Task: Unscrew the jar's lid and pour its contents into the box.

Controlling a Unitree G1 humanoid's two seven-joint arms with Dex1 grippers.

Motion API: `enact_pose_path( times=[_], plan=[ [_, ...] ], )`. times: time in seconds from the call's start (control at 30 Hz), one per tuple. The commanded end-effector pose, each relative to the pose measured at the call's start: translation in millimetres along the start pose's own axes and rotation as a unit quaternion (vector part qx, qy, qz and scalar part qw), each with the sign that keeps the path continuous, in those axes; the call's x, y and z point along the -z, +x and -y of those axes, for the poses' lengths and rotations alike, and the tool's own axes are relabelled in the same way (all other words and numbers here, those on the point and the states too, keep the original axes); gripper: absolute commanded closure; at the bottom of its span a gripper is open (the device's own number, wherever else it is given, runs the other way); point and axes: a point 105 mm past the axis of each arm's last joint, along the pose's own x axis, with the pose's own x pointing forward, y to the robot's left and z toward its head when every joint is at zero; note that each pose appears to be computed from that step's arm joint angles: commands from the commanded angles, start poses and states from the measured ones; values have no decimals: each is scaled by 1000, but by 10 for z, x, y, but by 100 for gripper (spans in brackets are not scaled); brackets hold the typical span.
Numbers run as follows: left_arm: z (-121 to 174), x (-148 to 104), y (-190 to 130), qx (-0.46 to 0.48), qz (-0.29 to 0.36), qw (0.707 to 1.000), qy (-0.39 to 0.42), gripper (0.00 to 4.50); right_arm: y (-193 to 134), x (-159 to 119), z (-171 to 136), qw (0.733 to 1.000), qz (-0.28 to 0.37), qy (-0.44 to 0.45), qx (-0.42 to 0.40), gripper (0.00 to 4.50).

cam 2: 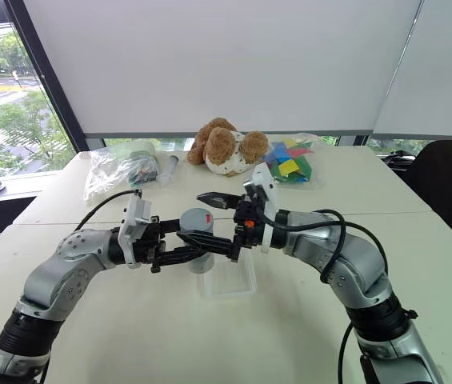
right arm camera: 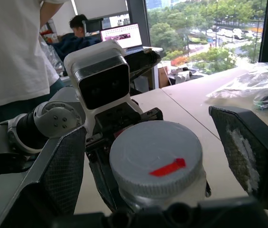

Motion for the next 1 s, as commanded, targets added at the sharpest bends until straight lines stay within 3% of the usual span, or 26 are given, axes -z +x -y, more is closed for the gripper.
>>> enact_pose_path(
  times=[0.03, 0.2, 0.3, 0.4, 0.57, 0.83, 1.0],
  plan=[
    [34, -77, 21, 3, 11, 1000, 16, 234, 42, -100, 11, 1000, 12, -27, -5, 0],
    [46, -75, 22, 4, 11, 1000, 18, 234, 84, -134, 25, 999, 18, -32, -13, 0],
    [55, -75, 29, 3, 12, 1000, 18, 234, 89, -128, 11, 999, 20, -32, -19, 86],
    [63, -74, 31, 2, 13, 1000, 18, 234, 88, -111, -3, 999, 21, -30, -22, 217],
    [82, -105, 38, 12, 22, 999, 24, 234, 42, -113, -47, 998, 20, -23, -62, 216],
    [427, -183, 79, 178, 28, 983, 14, 234, -189, -178, -223, 961, -32, -58, -269, 216],
    [527, -245, 123, 210, 40, 977, 13, 234, -162, -258, -148, 954, -34, -76, -287, 216]
  ],
)
